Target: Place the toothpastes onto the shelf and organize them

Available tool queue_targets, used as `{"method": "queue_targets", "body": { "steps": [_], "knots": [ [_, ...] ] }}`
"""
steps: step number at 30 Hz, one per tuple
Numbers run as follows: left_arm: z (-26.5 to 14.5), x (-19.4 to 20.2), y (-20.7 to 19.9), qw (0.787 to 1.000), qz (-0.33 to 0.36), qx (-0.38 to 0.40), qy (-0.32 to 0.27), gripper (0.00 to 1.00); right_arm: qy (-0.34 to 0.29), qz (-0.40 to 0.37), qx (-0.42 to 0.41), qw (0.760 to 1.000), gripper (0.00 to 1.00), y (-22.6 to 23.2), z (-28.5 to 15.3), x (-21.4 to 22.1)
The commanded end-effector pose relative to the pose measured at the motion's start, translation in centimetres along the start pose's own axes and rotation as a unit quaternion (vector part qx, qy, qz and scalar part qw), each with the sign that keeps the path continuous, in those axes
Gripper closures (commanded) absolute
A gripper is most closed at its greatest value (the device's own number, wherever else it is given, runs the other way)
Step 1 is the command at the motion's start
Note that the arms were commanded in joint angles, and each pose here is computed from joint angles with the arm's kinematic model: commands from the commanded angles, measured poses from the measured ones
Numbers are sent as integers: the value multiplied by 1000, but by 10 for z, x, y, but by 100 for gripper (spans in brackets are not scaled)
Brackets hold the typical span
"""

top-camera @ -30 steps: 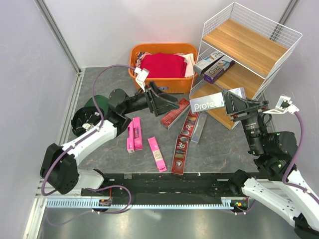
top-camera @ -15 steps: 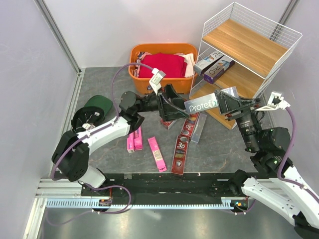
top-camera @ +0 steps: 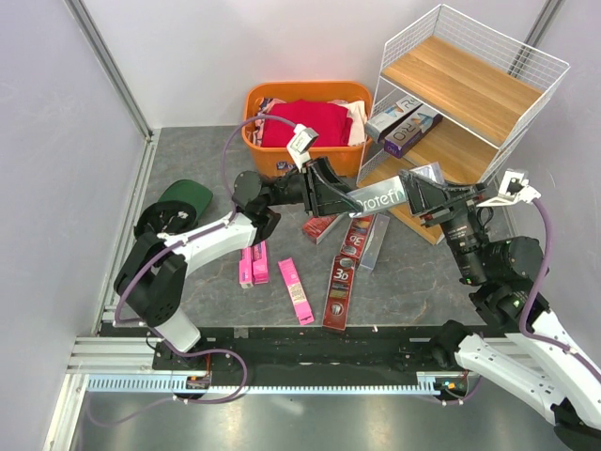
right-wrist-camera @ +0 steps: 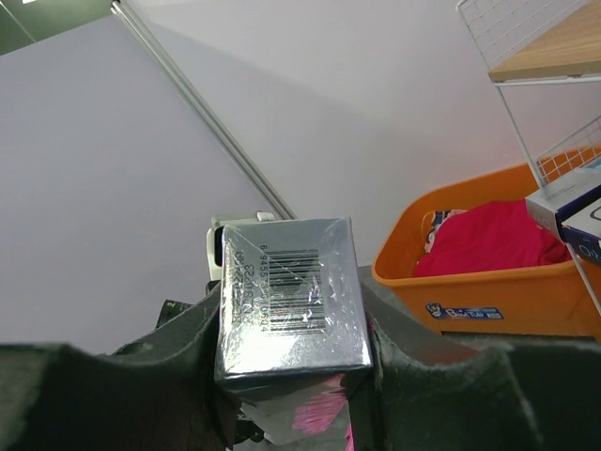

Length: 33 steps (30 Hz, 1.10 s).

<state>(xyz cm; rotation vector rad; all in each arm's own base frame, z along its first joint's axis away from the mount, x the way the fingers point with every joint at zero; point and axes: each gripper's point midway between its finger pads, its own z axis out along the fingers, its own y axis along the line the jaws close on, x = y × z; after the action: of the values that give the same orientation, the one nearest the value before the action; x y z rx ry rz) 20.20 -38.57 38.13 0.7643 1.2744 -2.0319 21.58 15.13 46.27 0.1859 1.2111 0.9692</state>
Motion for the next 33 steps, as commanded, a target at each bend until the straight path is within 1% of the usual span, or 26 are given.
{"method": "queue_targets", "body": {
  "steps": [1,2,3,4,5,8,10,11,13,17,22,24,28,33],
  "knots": [
    [4,-10,-24,998,36,40,-11,66,-25,24,-25,999,57,19,4,-21],
    [4,-10,-24,999,37,38,-11,69,-26,20,-17,999,52,15,5,-20],
    [3,-9,-23,999,36,35,-12,70,-25,17,-7,1000,39,11,4,-19],
    [-1,-8,-18,999,36,26,-12,71,-25,15,1,1000,34,8,5,-18],
    [-3,-8,-20,999,37,20,-14,73,-30,9,16,999,31,2,5,-20],
    [-15,-3,-9,999,29,-16,-18,75,-24,-10,56,998,18,-14,5,-16],
    [-24,5,1,998,21,-51,-16,76,-25,-21,69,997,13,-18,6,-18],
    [-29,12,8,997,23,-68,-12,77,-25,-31,79,996,9,-23,6,-18],
    [-35,16,16,995,13,-98,-15,78,-29,-38,87,995,3,-25,5,-20],
    [-49,33,38,989,-8,-149,-15,81,-40,-52,101,993,2,-31,2,-27],
    [-59,43,59,981,-26,-189,-28,84,-52,-60,112,991,2,-34,-2,-35],
    [-60,45,67,980,-33,-197,-25,85,-52,-60,111,991,2,-34,-2,-36],
    [-53,39,72,981,-33,-188,-30,86,-52,-62,109,991,2,-33,-2,-37],
    [-42,22,83,981,-41,-180,-58,89,-56,-63,112,990,2,-34,-5,-39]
  ]
}}
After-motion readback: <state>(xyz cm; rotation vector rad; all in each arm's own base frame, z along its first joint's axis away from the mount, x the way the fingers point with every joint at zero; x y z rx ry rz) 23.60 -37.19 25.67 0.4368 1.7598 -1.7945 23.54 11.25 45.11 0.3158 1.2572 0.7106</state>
